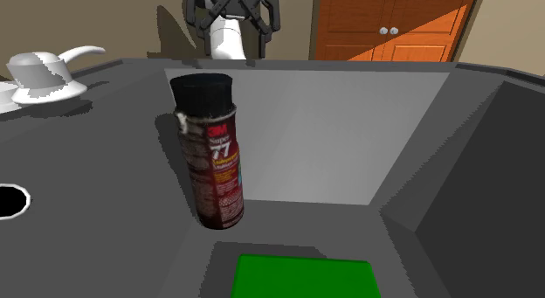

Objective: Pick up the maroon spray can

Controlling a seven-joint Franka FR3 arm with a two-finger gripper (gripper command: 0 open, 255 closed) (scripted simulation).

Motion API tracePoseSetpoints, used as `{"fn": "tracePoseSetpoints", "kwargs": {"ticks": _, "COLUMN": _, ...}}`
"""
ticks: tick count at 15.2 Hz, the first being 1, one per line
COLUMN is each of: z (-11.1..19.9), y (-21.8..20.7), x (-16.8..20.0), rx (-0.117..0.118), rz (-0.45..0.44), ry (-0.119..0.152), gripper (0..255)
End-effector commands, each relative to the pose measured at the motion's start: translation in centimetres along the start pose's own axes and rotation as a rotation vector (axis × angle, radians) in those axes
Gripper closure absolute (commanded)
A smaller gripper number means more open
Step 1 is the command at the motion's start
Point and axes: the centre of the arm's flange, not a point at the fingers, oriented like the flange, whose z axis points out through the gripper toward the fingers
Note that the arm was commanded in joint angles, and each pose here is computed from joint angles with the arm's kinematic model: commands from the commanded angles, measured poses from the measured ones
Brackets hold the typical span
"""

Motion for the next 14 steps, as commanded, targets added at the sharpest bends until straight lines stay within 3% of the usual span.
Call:
{"fn": "tracePoseSetpoints", "kwargs": {"ticks": 1, "z": 0.0, "y": 0.0, "x": 0.0, "rx": 0.000, "rz": 0.000, "ry": 0.000, "gripper": 0}}
{"fn": "tracePoseSetpoints", "kwargs": {"ticks": 14, "z": 1.5, "y": 6.3, "x": 16.7, "rx": 0.025, "rz": -0.051, "ry": -0.078, "gripper": 0}}
